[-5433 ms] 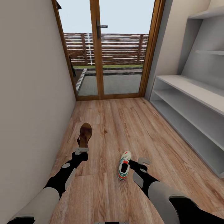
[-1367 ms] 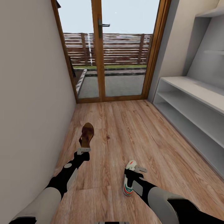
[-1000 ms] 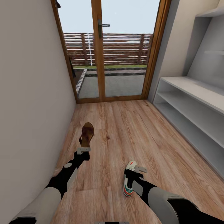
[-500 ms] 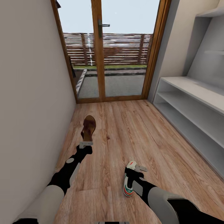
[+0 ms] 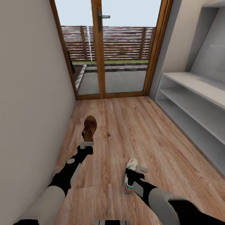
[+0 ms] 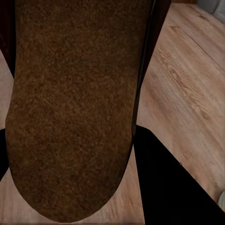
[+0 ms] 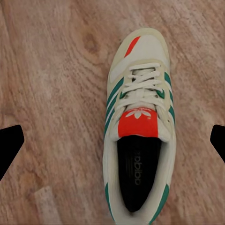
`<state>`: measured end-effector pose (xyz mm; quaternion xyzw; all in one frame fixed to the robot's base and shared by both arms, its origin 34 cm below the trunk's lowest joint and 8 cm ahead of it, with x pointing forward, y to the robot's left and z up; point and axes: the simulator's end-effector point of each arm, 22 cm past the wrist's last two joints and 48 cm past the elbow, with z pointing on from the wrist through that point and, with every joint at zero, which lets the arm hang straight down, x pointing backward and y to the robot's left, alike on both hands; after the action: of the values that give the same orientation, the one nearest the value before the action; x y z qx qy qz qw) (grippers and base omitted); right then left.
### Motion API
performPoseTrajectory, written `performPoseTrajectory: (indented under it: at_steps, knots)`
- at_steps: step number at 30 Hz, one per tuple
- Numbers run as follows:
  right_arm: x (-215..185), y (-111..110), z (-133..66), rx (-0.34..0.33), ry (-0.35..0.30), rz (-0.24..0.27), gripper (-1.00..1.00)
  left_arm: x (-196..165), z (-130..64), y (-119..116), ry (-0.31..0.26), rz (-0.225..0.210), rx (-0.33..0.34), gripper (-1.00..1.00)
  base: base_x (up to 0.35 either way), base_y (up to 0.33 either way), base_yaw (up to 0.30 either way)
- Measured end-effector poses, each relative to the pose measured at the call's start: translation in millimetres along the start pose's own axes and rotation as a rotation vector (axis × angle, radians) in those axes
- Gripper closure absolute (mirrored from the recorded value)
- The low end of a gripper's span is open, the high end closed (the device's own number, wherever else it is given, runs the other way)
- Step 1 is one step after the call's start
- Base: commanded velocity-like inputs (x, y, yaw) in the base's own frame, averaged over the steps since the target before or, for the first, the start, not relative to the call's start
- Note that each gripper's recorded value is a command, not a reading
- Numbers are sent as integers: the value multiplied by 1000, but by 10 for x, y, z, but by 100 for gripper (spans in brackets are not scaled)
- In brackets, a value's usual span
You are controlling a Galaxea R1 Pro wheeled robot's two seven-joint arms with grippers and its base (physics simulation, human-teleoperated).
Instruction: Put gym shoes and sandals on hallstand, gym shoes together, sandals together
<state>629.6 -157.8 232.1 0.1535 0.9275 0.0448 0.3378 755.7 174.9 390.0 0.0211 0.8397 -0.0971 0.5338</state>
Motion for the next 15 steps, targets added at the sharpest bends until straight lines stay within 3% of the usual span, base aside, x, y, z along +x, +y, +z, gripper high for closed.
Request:
performPoseTrajectory:
  at_steps: [15]
  knots:
    - [417,-127,141,22,77,-8,-100,416,106,39,60,-12,-3,100,0,0,0]
